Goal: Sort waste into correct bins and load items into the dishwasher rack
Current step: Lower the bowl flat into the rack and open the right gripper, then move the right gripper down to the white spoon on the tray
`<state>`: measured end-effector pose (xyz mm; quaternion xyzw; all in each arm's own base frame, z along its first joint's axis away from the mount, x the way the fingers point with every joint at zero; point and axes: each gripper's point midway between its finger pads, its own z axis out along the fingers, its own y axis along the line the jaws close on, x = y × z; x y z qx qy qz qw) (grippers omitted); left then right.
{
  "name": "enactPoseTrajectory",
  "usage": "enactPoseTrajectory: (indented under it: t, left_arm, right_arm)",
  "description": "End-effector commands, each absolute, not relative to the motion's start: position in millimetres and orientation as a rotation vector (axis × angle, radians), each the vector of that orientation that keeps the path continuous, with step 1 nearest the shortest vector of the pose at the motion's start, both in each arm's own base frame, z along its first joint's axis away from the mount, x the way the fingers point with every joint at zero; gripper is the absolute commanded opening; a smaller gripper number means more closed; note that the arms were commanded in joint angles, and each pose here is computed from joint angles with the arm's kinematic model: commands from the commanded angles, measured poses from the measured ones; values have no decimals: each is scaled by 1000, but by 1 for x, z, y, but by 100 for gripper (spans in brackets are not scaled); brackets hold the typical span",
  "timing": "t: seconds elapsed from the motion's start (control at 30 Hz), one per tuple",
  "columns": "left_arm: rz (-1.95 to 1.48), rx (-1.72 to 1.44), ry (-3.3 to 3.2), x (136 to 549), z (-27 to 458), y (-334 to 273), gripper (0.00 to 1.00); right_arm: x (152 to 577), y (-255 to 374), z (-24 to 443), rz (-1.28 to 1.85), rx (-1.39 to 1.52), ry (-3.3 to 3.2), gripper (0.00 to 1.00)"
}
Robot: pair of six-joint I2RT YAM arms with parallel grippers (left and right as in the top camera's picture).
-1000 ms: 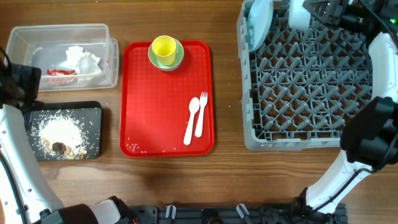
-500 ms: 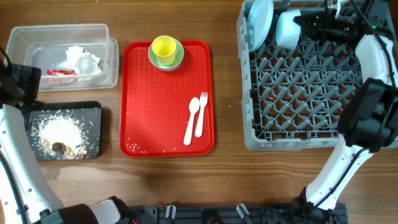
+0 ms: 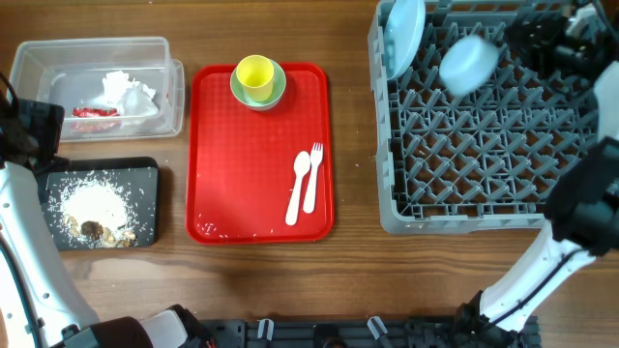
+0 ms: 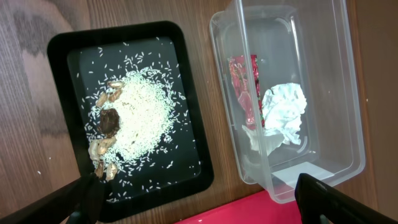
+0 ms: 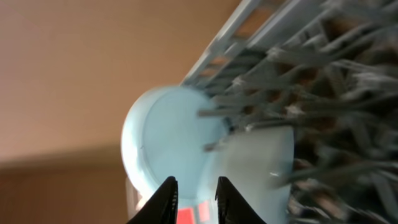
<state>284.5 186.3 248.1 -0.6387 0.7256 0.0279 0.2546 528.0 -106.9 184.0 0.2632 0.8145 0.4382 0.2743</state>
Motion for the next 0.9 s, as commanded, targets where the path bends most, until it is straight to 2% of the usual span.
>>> enactPoseTrajectory:
  t: [0.0, 0.13, 0.27, 0.4, 0.5, 0.63, 0.7, 0.8, 0.87]
  left_arm:
    - [82, -1754, 1957, 283, 247, 188, 100]
    - [81, -1755, 1956, 283, 247, 188, 100]
    - [82, -1754, 1957, 283, 247, 188, 100]
    - [81, -1755, 1956, 283, 247, 188, 100]
    - [81, -1755, 1956, 283, 247, 188, 100]
    - [81, -1755, 1956, 283, 247, 188, 100]
    - [82, -1754, 1957, 283, 247, 188, 100]
    - [82, -1754, 1957, 283, 247, 188, 100]
    - [81, -1755, 1956, 283, 247, 188, 100]
  right_arm:
    - [511, -144, 229, 773, 799, 2172, 23]
    - [502, -135, 262, 640, 659, 2164, 23]
    - [504, -106, 254, 579, 555, 2243, 22]
    - [504, -45, 248, 581, 343, 2333, 20]
    - [497, 15, 250, 596, 102, 2382, 24]
    - [469, 105, 245, 692, -94, 2475, 27]
    - [451, 138, 236, 720, -82, 2558, 29]
    - [410, 160, 204, 415, 85, 2771, 32]
    - [389, 174, 193, 293, 95, 2827, 40]
